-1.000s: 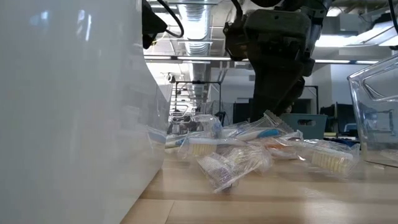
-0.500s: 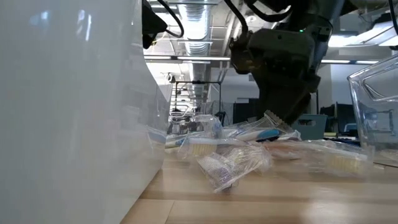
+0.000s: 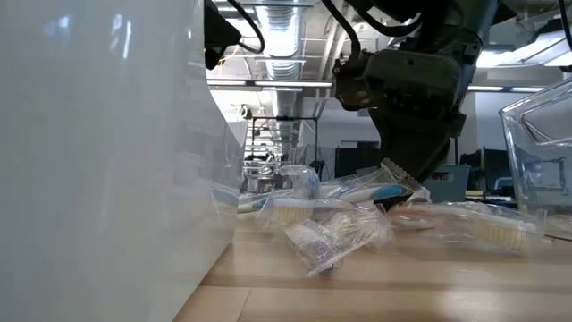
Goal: Pick & Place Toothbrushes
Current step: Put the orange toothbrush into the bottom transparent bin
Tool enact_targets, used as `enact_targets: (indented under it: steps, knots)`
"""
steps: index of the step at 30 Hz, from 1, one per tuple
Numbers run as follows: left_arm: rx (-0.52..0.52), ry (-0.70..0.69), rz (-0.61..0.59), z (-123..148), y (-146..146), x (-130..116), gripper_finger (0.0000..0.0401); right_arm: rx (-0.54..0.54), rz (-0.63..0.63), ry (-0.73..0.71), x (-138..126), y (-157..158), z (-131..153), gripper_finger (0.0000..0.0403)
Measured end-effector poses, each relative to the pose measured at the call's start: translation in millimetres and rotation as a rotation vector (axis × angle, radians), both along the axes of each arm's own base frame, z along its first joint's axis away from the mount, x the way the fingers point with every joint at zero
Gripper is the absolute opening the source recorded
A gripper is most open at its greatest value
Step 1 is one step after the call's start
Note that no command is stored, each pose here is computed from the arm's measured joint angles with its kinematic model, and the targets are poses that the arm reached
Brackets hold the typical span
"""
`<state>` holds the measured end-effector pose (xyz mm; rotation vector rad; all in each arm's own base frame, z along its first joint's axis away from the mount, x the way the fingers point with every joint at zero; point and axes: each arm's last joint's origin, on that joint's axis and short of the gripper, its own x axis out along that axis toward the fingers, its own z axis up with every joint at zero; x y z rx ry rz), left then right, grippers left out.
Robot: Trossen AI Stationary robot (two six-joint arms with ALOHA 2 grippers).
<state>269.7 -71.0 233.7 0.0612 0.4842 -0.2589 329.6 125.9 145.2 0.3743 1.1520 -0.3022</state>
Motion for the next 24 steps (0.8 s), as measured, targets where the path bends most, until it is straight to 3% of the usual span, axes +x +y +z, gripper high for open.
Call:
enact_targets:
  steps: [17,24]
  knots:
    - [0.002,0.000,-0.001,0.0,0.0,0.0,0.0002,-0.010,0.021,-0.005,0.3,0.0,1.1,0.0010]
    - [0.002,0.000,-0.001,0.0,0.0,0.0,0.0002,-0.031,0.036,0.041,-2.5,-1.1,2.5,0.0002]
